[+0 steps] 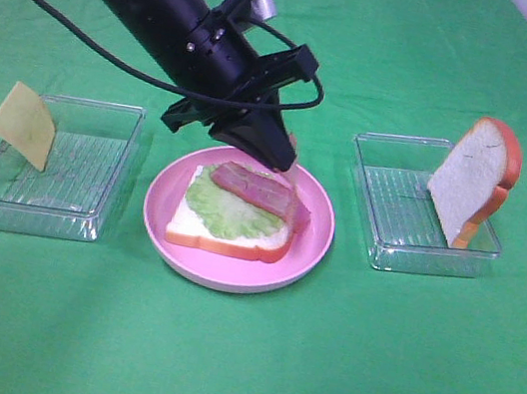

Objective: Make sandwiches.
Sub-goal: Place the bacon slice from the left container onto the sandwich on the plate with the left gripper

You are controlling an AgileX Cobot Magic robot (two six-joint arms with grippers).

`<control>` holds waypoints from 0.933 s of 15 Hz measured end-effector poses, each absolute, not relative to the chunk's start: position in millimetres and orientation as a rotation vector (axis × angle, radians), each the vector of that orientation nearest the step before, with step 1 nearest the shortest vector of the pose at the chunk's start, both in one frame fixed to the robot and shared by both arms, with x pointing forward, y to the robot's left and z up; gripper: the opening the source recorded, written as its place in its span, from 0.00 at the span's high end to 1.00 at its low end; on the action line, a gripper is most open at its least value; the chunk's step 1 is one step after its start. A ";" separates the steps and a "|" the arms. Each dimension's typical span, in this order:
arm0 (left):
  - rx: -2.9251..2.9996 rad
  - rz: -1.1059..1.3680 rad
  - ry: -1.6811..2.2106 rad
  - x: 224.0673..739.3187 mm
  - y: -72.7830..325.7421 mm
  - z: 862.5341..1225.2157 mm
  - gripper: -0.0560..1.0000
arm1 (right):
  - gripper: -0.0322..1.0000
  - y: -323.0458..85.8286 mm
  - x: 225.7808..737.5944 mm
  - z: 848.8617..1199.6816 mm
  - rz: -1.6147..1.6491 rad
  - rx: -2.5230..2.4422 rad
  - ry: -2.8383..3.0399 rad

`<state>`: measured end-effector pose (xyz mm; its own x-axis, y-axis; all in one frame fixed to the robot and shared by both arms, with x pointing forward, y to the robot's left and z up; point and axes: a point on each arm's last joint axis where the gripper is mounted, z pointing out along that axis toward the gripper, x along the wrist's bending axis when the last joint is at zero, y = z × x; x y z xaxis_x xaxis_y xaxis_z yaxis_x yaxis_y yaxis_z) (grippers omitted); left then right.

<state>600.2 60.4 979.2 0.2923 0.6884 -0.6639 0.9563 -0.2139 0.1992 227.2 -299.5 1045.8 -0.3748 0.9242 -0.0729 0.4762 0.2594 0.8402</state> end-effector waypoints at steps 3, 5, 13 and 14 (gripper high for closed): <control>2.064 -0.442 1.570 611.1 83.8 969.2 0.94 | 0.25 -299.5 227.2 1045.8 1.012 1.265 1.961; 2.104 -0.398 1.593 614.7 87.9 958.6 0.94 | 0.25 -299.5 227.2 1045.8 1.012 1.265 1.961; 2.185 -0.269 1.599 619.8 95.3 949.6 0.47 | 0.25 -299.5 227.2 1045.8 1.012 1.265 1.961; 2.185 -0.269 1.599 619.8 95.3 949.6 0.39 | 0.25 -299.5 227.2 1045.8 1.012 1.265 1.961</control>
<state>619.8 95.3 949.6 0.3204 0.8625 -0.3918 0.9432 -0.2520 0.2166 227.2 -299.5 1045.8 -0.3748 0.9242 -0.0729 0.4762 0.2594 0.8402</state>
